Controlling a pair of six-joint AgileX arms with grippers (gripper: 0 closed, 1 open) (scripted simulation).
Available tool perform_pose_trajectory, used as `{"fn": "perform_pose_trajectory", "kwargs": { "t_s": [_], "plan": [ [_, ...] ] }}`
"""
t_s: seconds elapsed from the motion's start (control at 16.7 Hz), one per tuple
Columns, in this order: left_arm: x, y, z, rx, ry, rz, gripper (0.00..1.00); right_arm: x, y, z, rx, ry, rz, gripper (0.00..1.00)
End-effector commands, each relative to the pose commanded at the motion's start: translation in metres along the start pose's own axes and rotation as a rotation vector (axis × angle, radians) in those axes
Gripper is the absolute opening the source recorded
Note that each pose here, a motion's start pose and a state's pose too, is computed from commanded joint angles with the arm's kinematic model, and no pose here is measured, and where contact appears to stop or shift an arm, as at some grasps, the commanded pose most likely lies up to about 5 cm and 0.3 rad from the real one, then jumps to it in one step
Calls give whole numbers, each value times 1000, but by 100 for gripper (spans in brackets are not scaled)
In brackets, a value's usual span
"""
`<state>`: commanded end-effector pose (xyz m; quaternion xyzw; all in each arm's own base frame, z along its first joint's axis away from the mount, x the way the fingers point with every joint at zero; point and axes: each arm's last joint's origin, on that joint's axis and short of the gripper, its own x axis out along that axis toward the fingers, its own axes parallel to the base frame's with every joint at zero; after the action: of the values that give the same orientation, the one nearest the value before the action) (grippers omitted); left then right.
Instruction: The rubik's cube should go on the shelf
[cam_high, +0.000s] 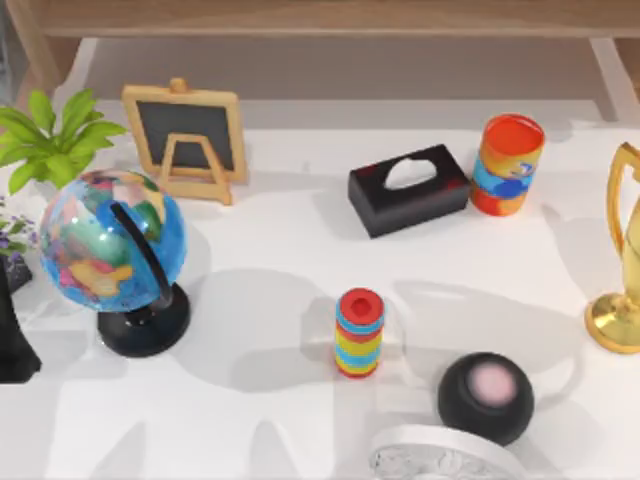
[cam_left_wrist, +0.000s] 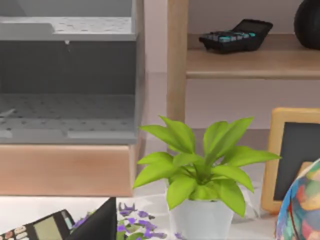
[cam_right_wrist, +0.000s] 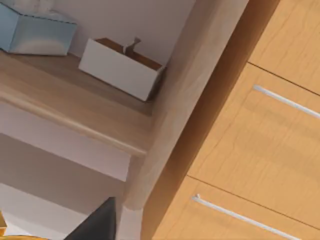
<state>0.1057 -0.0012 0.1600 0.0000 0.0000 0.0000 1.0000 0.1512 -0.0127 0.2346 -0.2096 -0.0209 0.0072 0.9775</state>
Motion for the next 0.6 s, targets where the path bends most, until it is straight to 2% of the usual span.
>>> {"fn": "perform_pose_trajectory", "kwargs": {
  "t_s": [0.18, 0.3, 0.42, 0.6],
  "plan": [
    [0, 0, 0, 0, 0, 0, 100, 48, -24, 12, -221, 1, -11, 100],
    [0, 0, 0, 0, 0, 0, 100, 87, -42, 7, -373, 7, -17, 100],
    [0, 0, 0, 0, 0, 0, 100, 127, -58, -10, -523, 16, -20, 100],
    [0, 0, 0, 0, 0, 0, 100, 180, -79, -56, -732, 32, -17, 100]
  ]
}}
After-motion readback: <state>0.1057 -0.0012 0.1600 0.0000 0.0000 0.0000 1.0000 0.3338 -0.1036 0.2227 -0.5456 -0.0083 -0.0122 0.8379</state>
